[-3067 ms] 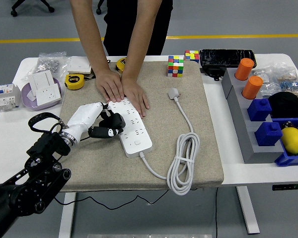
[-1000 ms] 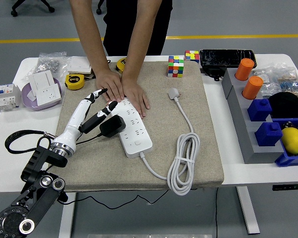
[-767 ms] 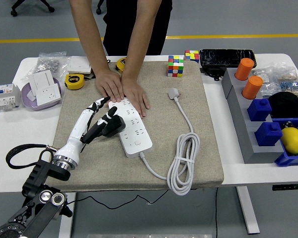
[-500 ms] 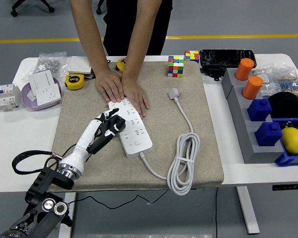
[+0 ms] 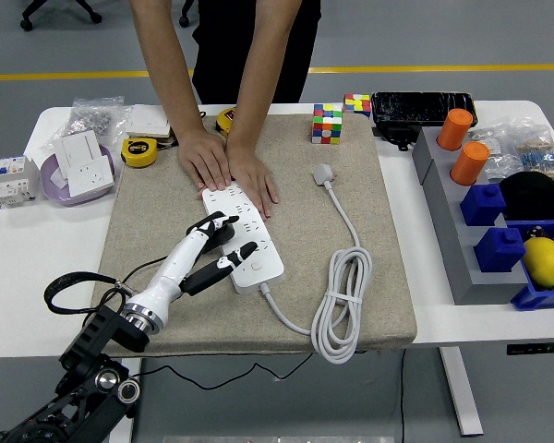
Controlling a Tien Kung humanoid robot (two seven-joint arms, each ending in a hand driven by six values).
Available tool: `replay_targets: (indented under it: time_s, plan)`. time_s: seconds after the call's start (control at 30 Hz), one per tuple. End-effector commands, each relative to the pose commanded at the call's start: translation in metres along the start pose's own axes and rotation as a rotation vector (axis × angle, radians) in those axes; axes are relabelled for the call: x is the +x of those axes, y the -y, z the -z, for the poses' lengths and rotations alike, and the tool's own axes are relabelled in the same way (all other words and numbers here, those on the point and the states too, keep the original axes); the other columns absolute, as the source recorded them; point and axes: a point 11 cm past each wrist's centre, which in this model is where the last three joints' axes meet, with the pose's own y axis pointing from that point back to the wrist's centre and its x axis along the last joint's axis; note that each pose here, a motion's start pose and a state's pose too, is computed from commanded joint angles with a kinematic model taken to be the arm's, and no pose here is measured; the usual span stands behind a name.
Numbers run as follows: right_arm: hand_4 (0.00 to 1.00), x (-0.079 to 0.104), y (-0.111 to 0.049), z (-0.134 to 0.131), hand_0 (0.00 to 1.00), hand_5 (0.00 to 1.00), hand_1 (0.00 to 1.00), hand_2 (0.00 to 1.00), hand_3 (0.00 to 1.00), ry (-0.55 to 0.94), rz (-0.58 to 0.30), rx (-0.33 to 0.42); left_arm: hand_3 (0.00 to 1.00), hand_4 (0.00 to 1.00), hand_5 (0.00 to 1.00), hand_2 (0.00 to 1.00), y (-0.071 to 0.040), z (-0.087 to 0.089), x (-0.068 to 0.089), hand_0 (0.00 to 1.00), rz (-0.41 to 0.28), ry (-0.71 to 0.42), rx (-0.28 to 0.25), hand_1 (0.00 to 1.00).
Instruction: Pick up the plug,place it near the board,insert it into the board,press the button
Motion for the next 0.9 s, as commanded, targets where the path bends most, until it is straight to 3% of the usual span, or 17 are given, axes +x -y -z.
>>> replay_targets:
  time_s: [0.27,0.73,0.9]
  plan:
    - [0.998,0.000,0.000,-0.001,0.878,0.680,0.728,0.719,0.722,0.000,-0.001,-0.005,0.912,0.998,0.998,0.931,0.004,-0.008,-0.004,0.998,0.022,0.138,-0.024,0.968]
    - [0.998,0.001,0.000,-0.001,0.878,0.680,0.728,0.718,0.720,-0.003,-0.002,-0.004,0.910,0.998,0.998,0.924,0.006,-0.007,-0.006,0.998,0.045,0.243,-0.002,0.958]
    - [0.998,0.002,0.000,-0.001,0.878,0.680,0.728,0.718,0.720,-0.004,-0.004,-0.004,0.910,0.998,0.998,0.924,0.006,-0.012,-0.001,0.998,0.026,0.261,-0.016,0.958]
